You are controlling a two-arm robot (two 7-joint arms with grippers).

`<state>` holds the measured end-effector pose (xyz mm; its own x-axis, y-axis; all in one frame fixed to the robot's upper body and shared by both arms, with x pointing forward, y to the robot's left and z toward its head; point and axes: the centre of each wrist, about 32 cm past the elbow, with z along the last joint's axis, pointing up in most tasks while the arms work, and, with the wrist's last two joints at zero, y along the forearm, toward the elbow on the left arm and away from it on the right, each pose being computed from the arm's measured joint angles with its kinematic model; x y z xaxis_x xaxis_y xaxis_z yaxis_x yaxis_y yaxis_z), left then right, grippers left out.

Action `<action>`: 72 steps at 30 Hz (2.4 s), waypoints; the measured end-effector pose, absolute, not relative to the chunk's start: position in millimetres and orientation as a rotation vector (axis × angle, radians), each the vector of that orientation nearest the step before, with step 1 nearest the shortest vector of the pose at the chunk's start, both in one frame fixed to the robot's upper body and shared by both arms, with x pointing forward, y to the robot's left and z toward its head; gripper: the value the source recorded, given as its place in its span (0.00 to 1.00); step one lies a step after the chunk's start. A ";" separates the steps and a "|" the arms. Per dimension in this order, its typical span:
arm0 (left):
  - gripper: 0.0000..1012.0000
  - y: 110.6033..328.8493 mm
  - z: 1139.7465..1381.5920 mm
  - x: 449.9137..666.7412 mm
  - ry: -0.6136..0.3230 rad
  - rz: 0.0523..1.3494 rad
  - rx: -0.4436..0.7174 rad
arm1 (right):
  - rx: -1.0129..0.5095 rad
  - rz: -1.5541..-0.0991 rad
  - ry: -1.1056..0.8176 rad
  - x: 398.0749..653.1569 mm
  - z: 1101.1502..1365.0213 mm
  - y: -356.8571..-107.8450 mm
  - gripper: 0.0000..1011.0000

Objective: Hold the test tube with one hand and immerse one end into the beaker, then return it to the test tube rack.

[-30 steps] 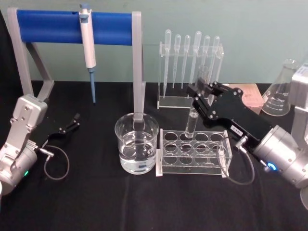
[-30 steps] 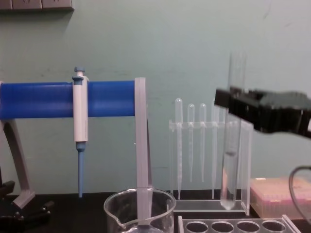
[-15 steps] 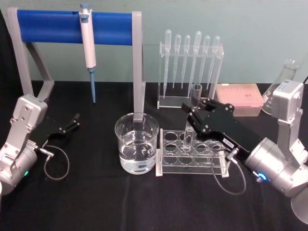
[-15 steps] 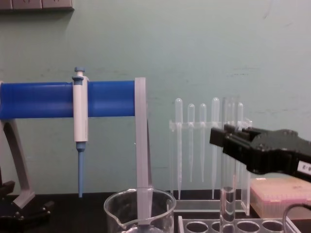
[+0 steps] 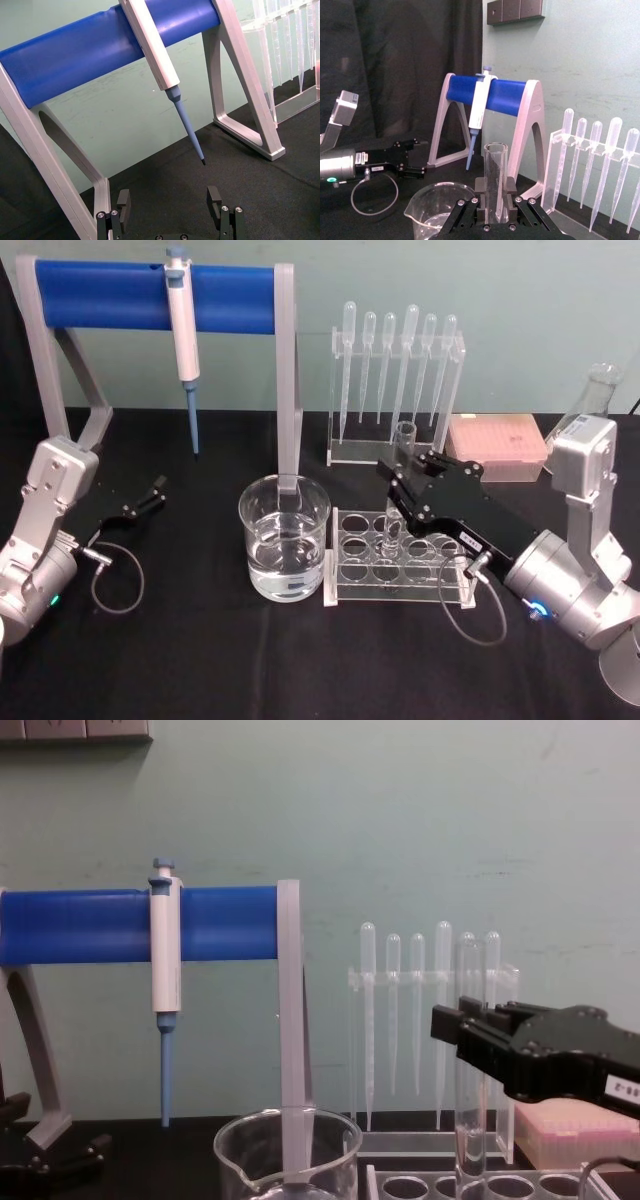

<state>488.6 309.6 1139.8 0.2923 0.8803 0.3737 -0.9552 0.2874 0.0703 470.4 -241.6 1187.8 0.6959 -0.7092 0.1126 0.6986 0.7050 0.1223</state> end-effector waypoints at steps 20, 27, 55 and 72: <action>0.99 309.7 1139.8 488.6 -0.285 1.248 0.304 | 0.015 -0.771 -0.134 480.2 1169.1 -236.7 0.22; 0.99 309.7 1139.8 488.6 -0.285 1.248 0.304 | -0.022 -0.761 -0.128 482.6 1168.4 -234.7 0.22; 0.99 309.7 1139.7 488.6 -0.285 1.248 0.304 | -0.066 -0.863 -0.124 422.3 1178.6 -248.6 0.91; 0.99 309.7 1139.8 488.6 -0.285 1.248 0.304 | -0.118 -1.315 -0.164 425.6 1151.1 -302.8 0.99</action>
